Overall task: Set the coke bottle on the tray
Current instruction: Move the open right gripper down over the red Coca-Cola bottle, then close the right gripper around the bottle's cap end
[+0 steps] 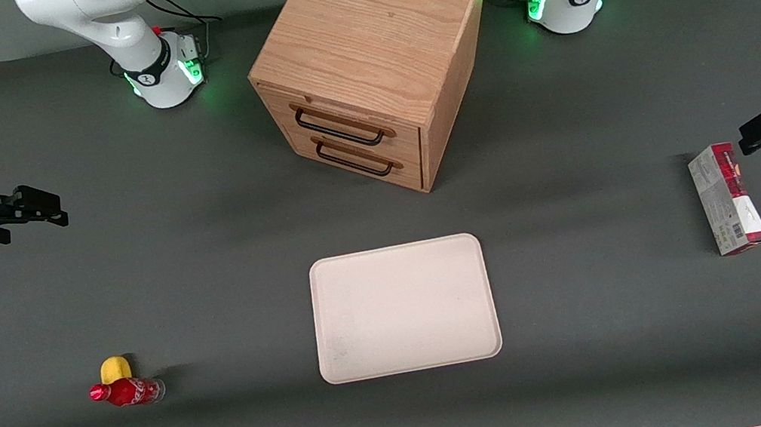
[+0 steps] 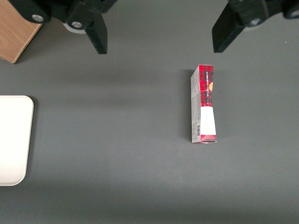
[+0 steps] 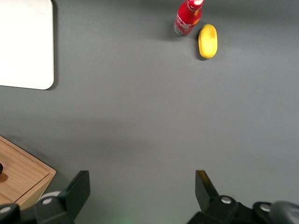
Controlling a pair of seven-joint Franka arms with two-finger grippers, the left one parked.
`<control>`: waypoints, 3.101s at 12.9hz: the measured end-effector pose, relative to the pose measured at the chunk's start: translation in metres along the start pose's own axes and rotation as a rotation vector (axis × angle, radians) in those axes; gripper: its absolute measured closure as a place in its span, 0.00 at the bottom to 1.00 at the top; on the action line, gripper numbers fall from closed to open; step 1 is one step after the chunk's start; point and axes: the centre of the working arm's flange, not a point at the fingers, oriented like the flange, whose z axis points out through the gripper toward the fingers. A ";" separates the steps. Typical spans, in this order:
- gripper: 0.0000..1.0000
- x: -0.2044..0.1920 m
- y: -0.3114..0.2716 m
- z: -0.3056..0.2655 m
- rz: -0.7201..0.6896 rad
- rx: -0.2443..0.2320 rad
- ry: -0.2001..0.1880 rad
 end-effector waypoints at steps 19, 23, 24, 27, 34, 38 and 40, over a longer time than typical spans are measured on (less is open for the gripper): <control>0.00 0.172 0.101 0.058 0.120 -0.026 0.033; 0.00 0.183 0.095 0.081 0.108 -0.024 0.027; 0.00 0.190 0.092 0.096 0.101 -0.024 0.025; 0.00 0.208 0.088 0.141 0.092 -0.028 0.043; 0.00 0.225 0.077 0.210 0.071 -0.030 0.063; 0.00 0.229 0.070 0.220 0.060 -0.032 0.070; 0.01 0.229 0.070 0.221 0.060 -0.032 0.068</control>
